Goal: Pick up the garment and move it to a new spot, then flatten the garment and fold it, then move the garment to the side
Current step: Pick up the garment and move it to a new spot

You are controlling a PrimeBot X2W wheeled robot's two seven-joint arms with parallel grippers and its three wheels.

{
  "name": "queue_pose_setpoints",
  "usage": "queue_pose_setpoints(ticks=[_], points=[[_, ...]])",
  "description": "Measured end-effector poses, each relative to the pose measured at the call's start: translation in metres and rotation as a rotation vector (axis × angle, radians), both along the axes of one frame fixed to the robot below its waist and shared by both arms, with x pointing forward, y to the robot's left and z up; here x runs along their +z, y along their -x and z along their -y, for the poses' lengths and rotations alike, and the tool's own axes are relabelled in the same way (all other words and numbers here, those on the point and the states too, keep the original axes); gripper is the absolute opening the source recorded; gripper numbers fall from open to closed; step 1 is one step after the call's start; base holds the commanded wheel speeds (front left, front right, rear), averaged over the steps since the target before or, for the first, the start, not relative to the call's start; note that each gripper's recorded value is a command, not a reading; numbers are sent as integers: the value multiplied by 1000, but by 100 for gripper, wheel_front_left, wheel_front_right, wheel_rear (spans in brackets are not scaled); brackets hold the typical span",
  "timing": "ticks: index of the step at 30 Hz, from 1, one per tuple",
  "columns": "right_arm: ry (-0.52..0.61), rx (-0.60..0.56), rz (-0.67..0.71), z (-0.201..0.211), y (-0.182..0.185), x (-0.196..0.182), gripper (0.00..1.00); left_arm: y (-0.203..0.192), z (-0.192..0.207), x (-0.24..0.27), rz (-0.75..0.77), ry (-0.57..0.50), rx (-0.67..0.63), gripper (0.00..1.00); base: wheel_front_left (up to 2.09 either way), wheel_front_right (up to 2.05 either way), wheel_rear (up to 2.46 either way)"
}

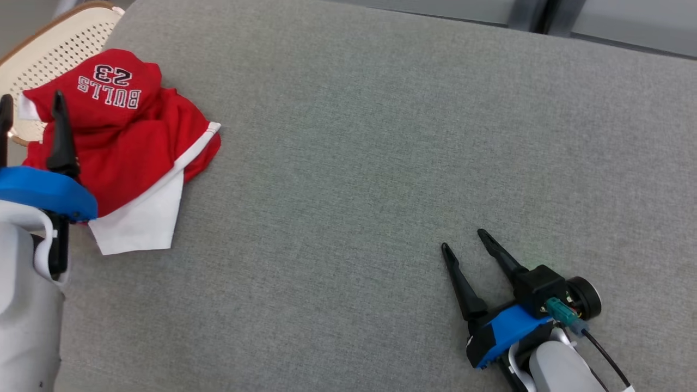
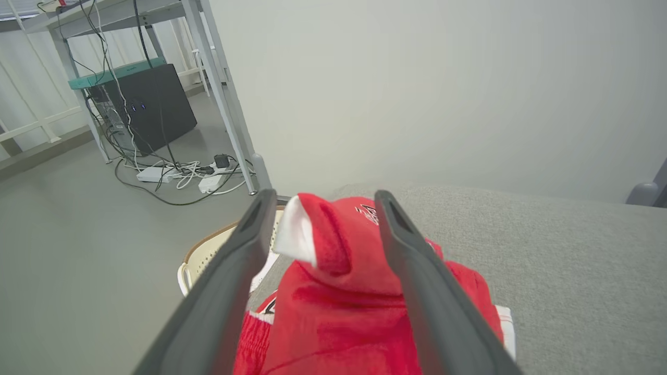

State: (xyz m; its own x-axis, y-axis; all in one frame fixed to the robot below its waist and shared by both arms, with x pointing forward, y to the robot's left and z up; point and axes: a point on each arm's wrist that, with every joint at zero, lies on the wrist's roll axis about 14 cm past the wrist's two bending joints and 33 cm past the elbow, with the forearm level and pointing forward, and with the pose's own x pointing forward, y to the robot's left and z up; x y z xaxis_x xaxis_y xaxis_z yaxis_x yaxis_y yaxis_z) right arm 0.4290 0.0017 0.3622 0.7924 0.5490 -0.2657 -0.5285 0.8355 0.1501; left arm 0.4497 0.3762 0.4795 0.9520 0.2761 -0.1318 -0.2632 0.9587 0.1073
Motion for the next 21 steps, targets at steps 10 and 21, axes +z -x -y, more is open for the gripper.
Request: queue_pose_setpoints(ticks=[10,21], points=[[-13,-34,-7,8,-12,-8,100,-19,2,-67,-253,129,35,100,0,0,0],[-14,-46,-3,12,-15,-5,100,-16,7,-79,-287,145,31,0,0,0,0]])
